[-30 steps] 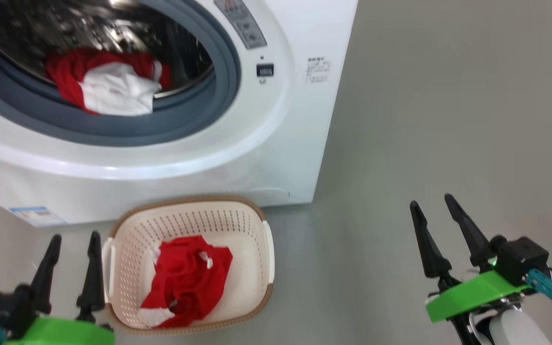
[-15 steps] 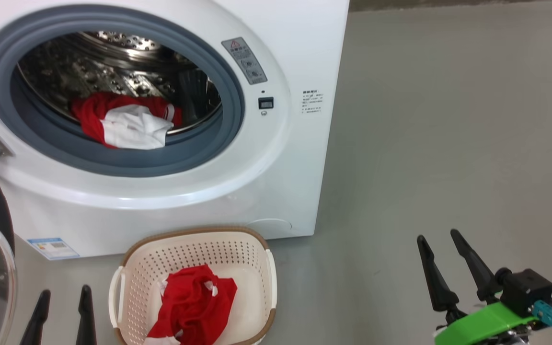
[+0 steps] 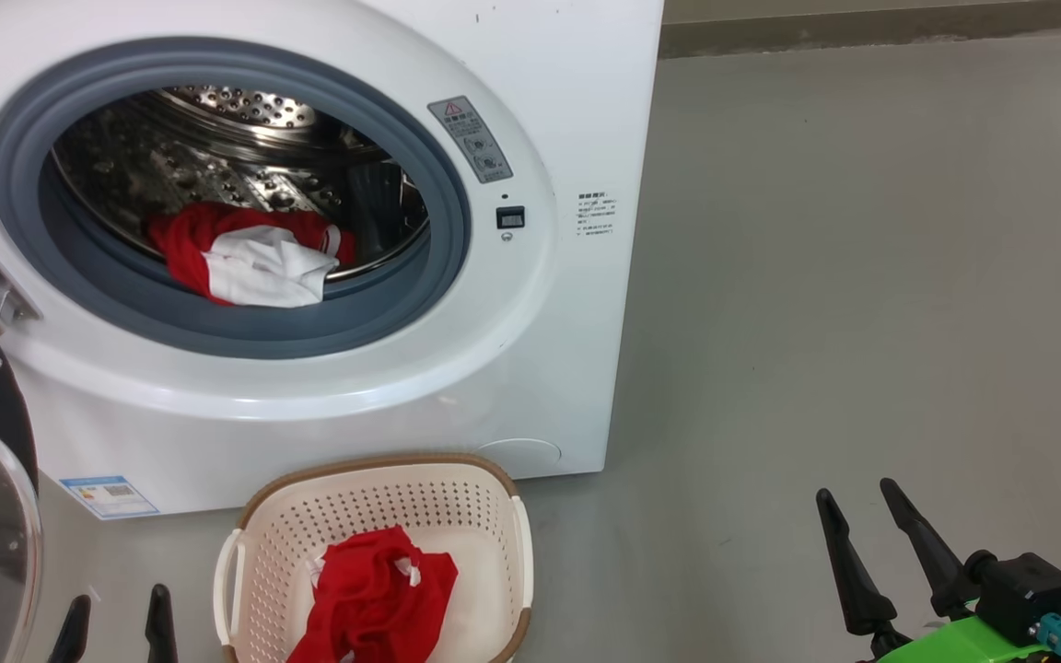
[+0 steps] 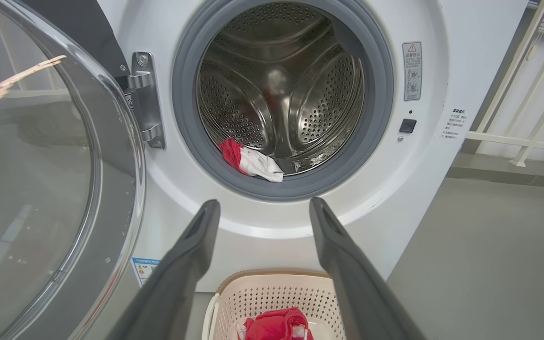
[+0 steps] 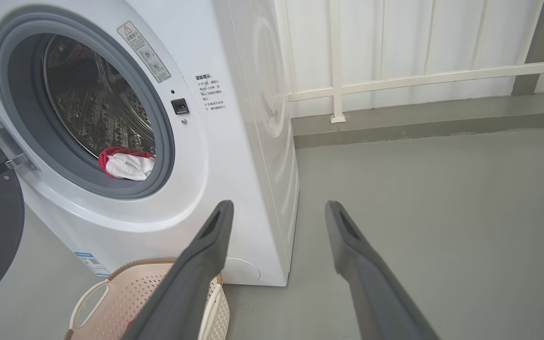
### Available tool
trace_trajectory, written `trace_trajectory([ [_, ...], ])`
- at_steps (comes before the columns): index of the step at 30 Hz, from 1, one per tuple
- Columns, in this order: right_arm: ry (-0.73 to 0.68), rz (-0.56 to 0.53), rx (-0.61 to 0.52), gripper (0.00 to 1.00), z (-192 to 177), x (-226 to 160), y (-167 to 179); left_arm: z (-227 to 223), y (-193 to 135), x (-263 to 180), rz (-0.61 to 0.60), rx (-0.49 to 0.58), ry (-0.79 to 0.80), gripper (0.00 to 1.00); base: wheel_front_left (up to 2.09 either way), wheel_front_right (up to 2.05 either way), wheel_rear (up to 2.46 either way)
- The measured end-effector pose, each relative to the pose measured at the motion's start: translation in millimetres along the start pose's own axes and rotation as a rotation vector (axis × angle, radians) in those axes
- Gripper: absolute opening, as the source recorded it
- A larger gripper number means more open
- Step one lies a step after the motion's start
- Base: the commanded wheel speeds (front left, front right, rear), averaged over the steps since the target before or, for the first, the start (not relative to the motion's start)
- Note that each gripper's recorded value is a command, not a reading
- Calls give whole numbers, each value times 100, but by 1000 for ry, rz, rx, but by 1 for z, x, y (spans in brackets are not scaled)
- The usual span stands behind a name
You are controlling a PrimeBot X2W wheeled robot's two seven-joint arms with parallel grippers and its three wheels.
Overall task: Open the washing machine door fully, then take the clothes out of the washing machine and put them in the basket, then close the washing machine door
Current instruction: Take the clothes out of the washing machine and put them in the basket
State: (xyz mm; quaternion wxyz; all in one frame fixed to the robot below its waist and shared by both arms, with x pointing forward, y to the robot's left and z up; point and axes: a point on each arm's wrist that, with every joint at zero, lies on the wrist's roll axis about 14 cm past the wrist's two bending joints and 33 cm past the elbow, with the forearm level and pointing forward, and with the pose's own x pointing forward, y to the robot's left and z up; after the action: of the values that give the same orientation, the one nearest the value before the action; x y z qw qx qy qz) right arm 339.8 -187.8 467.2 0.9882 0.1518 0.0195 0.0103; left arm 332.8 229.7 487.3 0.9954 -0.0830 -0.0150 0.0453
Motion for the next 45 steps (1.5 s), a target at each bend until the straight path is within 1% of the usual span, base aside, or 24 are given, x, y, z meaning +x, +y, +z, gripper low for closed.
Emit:
trace_trajectory([
  [16, 8, -12, 9, 100, -3, 2, -1, -5, 0, 2, 4, -1, 16, 100, 0, 0, 0],
  [21, 12, -21, 15, 100, -5, 6, -3, -9, -5, 12, -13, -3, 25, 100, 0, 0, 0],
  [23, 13, -22, 19, 100, -6, 10, -2, -13, -8, 22, -29, 9, 33, 100, 0, 0, 0],
  [26, 18, -16, 33, 100, -9, 21, 3, -39, -11, 41, -51, 37, 114, 100, 0, 0, 0],
  [28, 21, -12, 33, 100, -11, 27, 5, -47, -16, 54, -74, 48, 140, 100, 0, 0, 0],
  [35, 39, 0, 39, 100, -20, 51, 9, -47, -40, 124, -159, 86, 149, 100, 0, 0, 0],
  [45, 77, -4, 49, 100, -38, 75, 6, -66, -55, 198, -203, 132, 242, 100, 0, 0, 0],
])
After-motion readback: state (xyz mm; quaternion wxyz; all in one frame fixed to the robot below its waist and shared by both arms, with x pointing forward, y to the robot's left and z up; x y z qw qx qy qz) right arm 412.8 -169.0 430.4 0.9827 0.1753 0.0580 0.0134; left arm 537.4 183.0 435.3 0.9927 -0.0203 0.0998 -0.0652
